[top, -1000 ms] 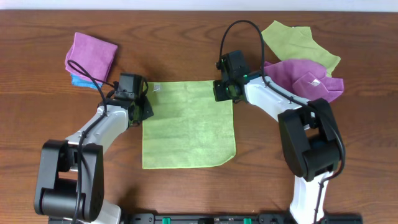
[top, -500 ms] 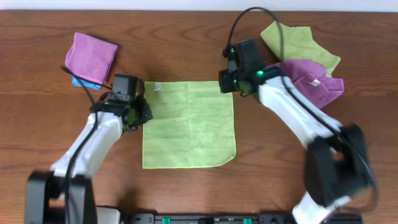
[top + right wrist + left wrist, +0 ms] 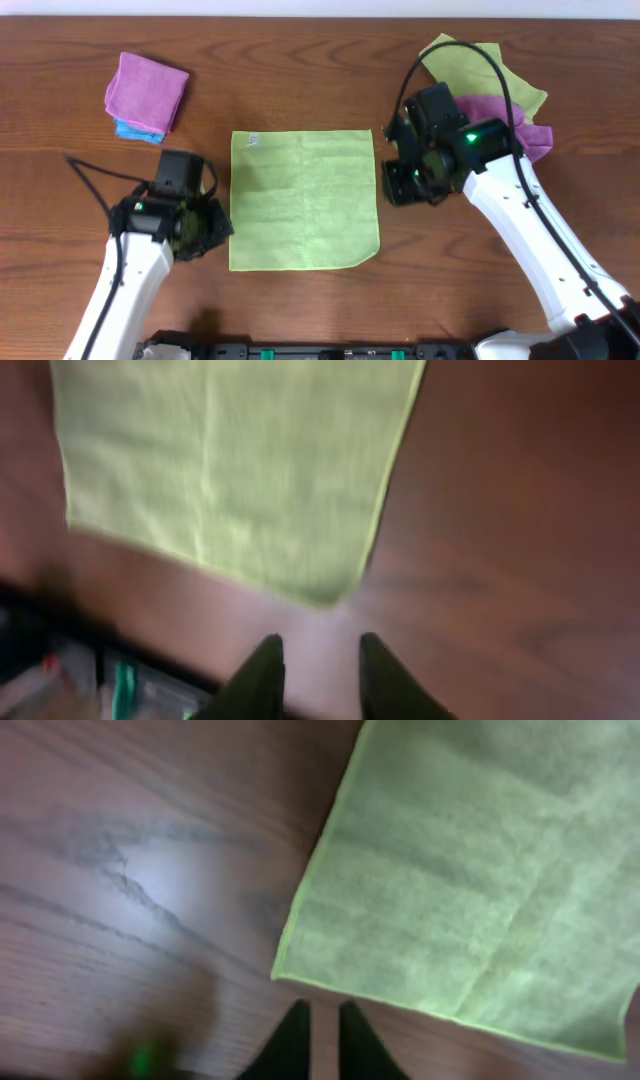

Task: Fold the cloth
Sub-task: 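Release and move both grippers to the cloth's near corners, then grasp the green cloth's near left and right corners with both grippers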

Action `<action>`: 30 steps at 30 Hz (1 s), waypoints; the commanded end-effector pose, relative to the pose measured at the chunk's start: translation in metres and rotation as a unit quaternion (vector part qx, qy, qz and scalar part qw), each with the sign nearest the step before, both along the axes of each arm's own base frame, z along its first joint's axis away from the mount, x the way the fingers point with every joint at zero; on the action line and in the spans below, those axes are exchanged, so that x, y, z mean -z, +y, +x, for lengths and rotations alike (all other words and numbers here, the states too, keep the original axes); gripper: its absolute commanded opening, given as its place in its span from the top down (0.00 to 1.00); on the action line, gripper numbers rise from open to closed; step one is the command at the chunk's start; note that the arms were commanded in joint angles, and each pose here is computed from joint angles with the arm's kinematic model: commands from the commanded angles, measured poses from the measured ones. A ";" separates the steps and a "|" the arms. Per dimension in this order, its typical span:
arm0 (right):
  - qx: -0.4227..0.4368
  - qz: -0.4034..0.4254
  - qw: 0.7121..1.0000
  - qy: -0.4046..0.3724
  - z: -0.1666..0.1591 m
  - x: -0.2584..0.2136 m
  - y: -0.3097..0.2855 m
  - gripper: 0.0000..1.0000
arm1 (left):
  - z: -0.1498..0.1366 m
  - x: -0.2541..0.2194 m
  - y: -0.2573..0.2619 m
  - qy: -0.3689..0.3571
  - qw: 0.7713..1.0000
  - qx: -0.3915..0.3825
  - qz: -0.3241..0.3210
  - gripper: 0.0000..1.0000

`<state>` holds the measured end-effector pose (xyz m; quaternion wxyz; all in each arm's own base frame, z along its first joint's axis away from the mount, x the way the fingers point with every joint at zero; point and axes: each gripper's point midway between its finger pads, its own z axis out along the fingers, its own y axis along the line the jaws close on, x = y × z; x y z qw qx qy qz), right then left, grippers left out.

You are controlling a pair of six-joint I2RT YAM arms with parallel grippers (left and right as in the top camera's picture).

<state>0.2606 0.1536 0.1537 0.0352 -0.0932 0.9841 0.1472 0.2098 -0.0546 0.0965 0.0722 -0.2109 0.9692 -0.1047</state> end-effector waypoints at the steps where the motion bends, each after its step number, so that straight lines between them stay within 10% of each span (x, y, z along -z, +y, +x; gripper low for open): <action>1: -0.003 0.017 0.999 0.040 -0.021 0.003 0.001 0.72 | -0.022 0.011 -0.007 0.008 1.000 0.004 -0.029 0.81; 15: -0.008 0.131 0.978 0.161 -0.095 0.091 0.021 0.66 | -0.071 0.061 -0.022 -0.004 0.995 -0.002 -0.102 0.65; 30: -0.011 0.167 0.974 0.152 -0.092 0.092 0.024 0.67 | -0.057 0.079 -0.007 -0.043 0.997 -0.012 -0.056 0.52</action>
